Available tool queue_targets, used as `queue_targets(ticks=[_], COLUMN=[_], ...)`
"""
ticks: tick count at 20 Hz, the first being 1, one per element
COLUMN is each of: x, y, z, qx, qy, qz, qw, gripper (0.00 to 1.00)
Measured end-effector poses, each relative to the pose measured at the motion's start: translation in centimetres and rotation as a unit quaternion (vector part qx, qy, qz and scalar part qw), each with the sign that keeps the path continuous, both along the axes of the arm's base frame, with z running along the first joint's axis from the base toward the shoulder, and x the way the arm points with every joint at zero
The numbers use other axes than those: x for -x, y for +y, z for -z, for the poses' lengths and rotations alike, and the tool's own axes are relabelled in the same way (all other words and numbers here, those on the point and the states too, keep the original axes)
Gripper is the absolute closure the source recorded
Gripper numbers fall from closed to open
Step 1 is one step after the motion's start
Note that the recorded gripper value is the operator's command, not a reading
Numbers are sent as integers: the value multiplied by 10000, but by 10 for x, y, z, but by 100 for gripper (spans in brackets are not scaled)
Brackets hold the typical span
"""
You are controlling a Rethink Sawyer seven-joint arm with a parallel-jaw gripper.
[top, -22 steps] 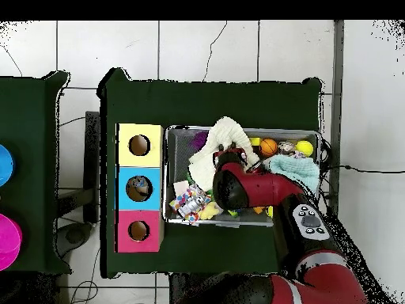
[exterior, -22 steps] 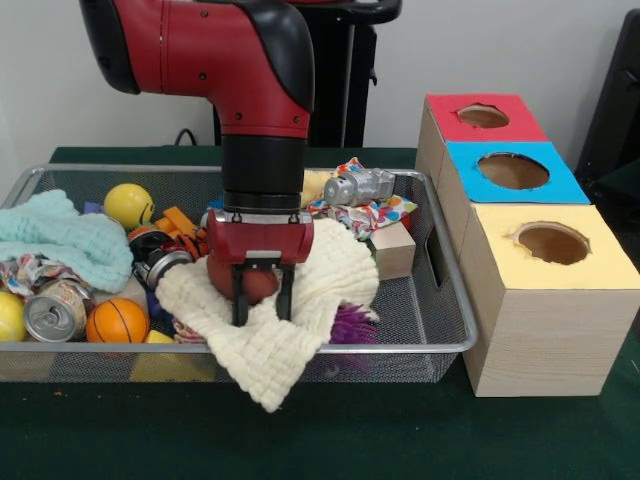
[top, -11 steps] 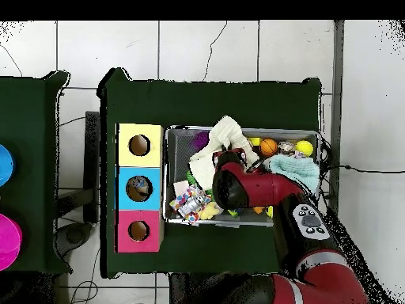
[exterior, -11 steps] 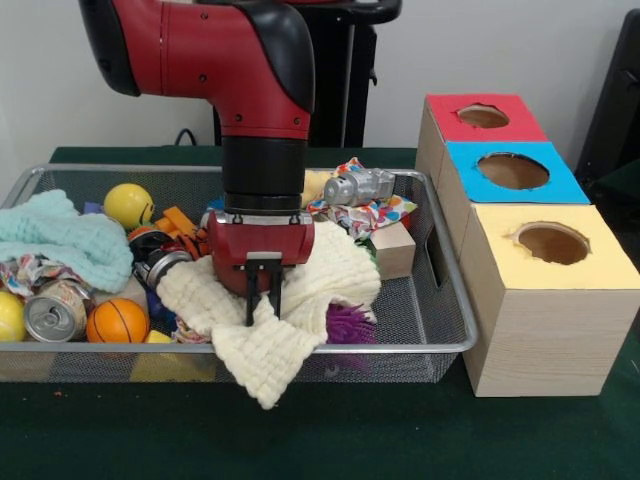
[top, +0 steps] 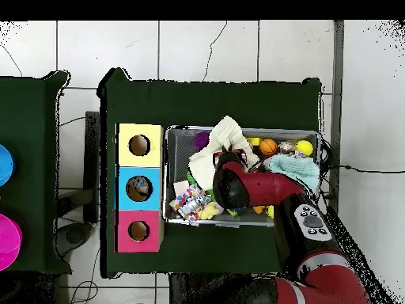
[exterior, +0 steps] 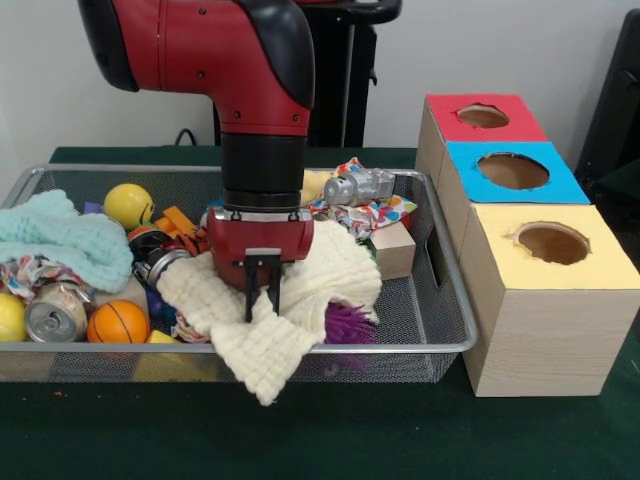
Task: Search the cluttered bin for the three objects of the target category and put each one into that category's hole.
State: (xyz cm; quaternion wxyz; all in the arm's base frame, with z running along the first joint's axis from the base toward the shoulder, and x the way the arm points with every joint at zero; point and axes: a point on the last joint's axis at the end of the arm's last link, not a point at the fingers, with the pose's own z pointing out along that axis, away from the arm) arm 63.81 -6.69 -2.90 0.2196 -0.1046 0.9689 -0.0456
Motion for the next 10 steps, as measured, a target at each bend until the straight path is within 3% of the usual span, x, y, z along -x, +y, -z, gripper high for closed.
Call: queue_targets(ticks=[10], x=[12], y=[3], z=[-19], qx=[-191], qy=[87], qz=[50], qw=[9998], gripper=[100])
